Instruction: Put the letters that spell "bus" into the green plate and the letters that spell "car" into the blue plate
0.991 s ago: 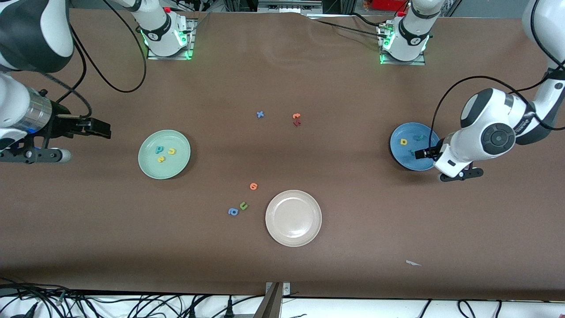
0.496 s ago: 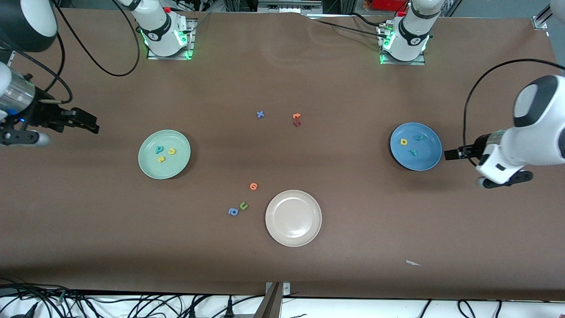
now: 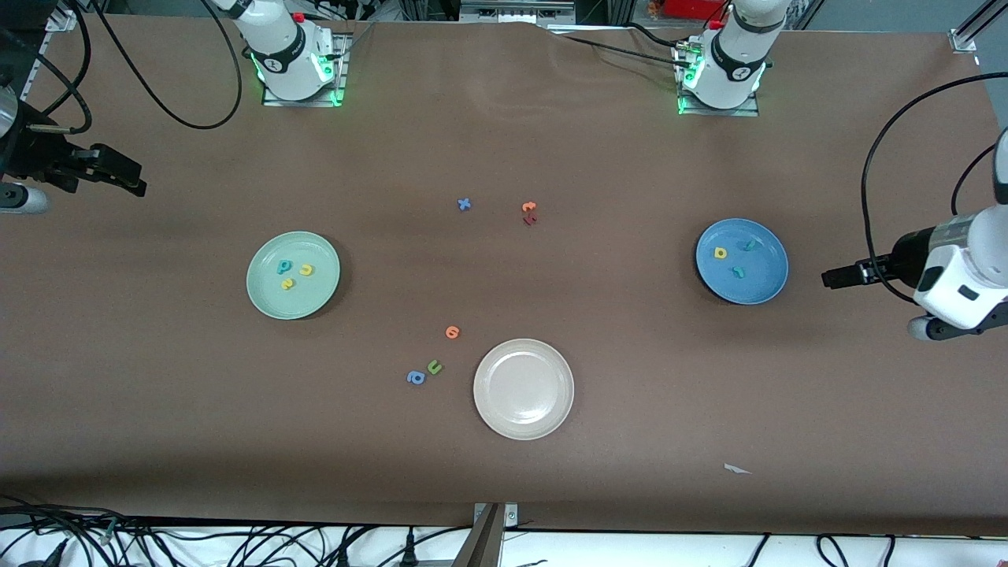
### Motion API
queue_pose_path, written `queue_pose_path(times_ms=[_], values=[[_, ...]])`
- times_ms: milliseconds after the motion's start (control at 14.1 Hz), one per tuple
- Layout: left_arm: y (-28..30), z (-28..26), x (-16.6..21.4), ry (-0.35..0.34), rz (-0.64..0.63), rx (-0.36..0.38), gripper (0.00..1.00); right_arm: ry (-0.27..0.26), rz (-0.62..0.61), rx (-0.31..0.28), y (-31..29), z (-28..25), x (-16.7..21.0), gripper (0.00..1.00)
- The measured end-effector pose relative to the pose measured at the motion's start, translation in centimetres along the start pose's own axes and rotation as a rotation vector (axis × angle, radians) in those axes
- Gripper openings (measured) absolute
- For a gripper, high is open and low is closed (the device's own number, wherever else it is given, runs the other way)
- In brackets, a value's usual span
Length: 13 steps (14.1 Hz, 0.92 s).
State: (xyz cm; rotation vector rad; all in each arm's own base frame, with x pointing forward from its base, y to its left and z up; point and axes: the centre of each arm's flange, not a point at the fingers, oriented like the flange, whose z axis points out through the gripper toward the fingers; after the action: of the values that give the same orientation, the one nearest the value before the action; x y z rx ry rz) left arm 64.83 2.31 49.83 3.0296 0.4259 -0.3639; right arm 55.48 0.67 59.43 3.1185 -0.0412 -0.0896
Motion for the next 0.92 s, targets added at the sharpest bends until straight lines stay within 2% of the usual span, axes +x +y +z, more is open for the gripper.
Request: queue_pose_path(times_ms=[142, 354, 496, 708, 920], values=[[0.3, -0.6, 0.3, -0.033, -0.027, 0.001, 1.00, 0.025, -0.007, 0.000, -1.1, -0.2, 0.2, 1.00], [2.6, -1.4, 0.5, -0.031, -0.044, 0.005, 1.00, 0.074, 0.029, 0.004, 0.8, -0.6, 0.9, 1.00], [3.9, -2.0, 0.0, -0.028, -0.056, -0.002, 1.00, 0.074, 0.049, 0.008, 2.1, -0.6, 0.9, 1.00], [3.9, -3.8, -1.0, -0.020, -0.062, -0.052, 1.00, 0.072, 0.044, 0.033, 1.5, -0.6, 0.9, 1.00], [3.4, -4.7, -1.7, 0.029, -0.056, -0.063, 1.00, 0.072, 0.031, 0.035, 0.7, -0.6, 0.9, 1.00]])
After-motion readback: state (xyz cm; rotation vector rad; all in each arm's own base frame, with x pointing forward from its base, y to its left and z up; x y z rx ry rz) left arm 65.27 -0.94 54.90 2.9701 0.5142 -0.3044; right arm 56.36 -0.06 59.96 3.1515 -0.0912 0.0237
